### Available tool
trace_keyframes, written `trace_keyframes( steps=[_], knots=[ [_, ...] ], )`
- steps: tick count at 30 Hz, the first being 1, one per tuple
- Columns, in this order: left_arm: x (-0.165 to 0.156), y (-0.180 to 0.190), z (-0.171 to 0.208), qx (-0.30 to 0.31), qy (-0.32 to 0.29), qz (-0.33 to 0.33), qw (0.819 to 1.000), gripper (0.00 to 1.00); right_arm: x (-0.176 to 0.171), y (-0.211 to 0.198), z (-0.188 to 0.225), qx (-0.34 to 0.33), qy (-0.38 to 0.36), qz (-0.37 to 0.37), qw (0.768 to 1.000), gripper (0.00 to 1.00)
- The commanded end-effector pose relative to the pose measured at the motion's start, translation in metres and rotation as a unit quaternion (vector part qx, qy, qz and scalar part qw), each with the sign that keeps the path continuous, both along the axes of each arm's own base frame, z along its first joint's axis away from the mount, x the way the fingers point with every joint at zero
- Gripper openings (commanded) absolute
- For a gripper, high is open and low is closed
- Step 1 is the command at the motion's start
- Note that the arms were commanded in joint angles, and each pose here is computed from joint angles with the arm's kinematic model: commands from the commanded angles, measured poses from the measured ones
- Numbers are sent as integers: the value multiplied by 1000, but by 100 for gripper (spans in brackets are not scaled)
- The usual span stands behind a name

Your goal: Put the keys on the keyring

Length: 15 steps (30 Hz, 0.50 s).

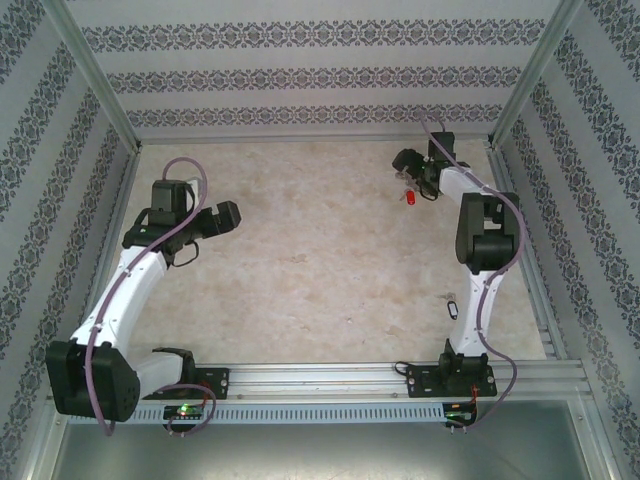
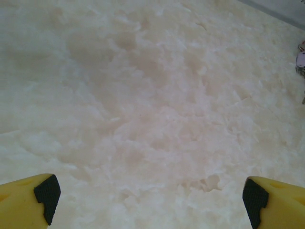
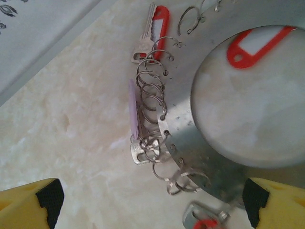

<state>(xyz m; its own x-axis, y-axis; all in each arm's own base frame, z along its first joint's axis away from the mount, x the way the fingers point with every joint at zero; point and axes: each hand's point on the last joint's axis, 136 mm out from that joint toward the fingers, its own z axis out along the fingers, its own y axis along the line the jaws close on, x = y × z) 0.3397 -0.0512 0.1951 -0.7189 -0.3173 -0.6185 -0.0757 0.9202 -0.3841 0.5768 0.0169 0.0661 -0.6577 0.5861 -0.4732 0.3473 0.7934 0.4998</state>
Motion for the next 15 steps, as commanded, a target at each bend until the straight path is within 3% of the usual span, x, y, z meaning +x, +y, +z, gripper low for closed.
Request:
trace_keyframes(
  steps=[1, 8, 15],
  knots=[
    [1, 6, 11, 19, -27, 11, 999, 99, 11, 5, -3, 35, 11, -8, 999, 97],
    [-1, 19, 10, 48, -30, 36, 998, 99, 15, 26, -21, 8, 47, 10, 999, 97],
    [2, 18, 1, 44, -13, 38, 998, 99, -4, 48, -31, -5, 84, 18, 996, 97]
  ],
)
